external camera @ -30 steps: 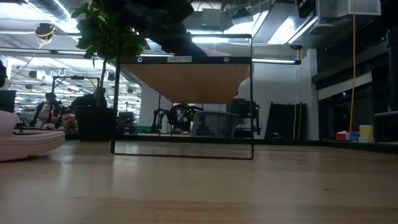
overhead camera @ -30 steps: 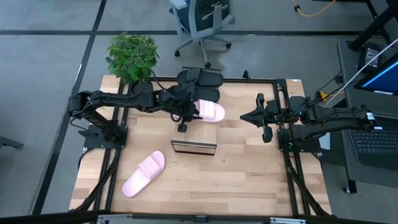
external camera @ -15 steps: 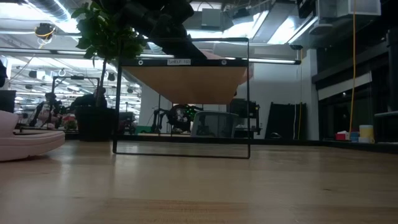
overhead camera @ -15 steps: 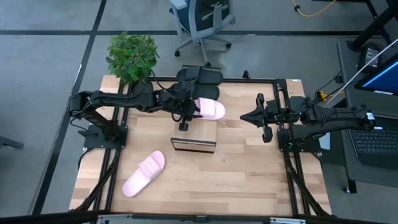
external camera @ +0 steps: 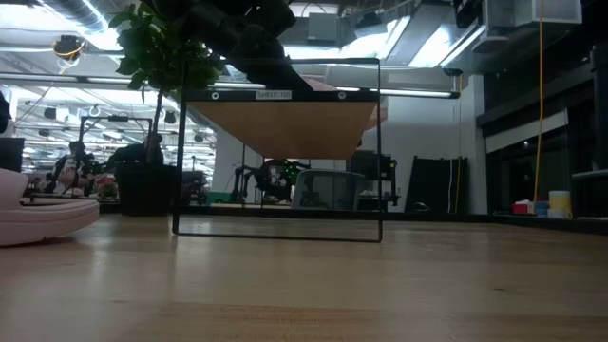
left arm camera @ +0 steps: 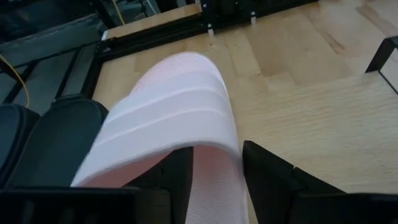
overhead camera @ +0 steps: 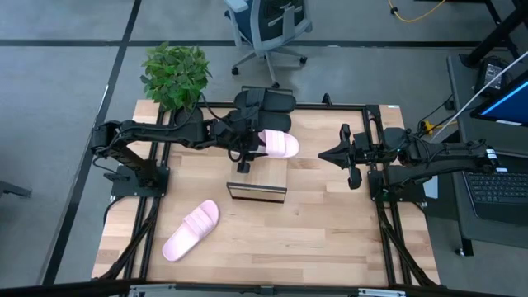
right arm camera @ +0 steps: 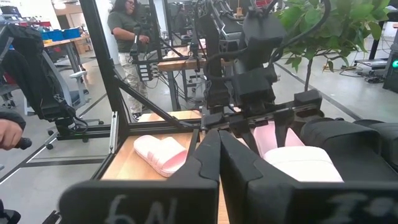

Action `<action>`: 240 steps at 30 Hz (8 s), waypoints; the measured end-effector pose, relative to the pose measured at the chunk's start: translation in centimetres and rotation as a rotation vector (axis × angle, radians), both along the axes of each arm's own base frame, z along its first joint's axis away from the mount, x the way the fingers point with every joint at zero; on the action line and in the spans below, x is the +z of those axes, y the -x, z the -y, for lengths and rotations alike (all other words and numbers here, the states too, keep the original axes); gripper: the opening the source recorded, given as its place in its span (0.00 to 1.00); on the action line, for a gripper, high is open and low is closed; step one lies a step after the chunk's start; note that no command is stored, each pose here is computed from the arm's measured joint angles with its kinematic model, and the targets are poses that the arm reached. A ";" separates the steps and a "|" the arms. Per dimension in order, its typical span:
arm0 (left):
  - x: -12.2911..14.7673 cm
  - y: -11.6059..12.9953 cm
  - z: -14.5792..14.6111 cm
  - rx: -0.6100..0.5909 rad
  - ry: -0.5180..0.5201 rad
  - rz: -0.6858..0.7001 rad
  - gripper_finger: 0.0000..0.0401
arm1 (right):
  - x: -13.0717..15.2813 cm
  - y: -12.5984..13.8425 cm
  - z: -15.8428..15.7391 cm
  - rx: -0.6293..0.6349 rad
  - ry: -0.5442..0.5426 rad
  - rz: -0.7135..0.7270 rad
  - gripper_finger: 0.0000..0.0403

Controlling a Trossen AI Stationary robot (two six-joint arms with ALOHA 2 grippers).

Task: Pick and place slides into the shelf
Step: Put the top pink slide on the shelf, then put the pink slipper on the shelf

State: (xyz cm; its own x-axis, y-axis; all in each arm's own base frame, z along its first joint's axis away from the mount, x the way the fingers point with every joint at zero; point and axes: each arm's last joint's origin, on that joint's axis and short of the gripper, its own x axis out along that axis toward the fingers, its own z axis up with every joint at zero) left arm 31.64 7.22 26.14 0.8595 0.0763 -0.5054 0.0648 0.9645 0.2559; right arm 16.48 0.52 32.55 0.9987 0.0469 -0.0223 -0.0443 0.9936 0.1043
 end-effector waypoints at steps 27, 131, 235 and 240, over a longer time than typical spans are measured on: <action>2.0 3.2 0.8 0.028 0.071 -0.078 0.32 | 0.0 0.0 0.0 0.000 0.004 0.000 0.01; 3.2 20.6 20.7 0.323 0.649 -0.003 0.00 | 0.4 -0.4 0.2 -0.088 0.036 0.049 0.01; -11.2 21.6 27.5 0.687 0.066 -0.306 0.32 | -3.9 -4.2 -9.4 0.117 0.127 -0.120 0.01; -11.3 21.3 27.3 0.664 0.028 -0.314 0.31 | -4.1 -4.1 -9.4 0.118 0.134 -0.137 0.01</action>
State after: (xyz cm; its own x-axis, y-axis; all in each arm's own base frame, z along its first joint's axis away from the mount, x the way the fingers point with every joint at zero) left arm 10.32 -20.11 14.85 0.4510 0.5138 -0.7298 -0.4693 0.8320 0.2957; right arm 20.63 9.87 28.47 0.9736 0.1507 -0.1714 -0.1556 0.9877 -0.0152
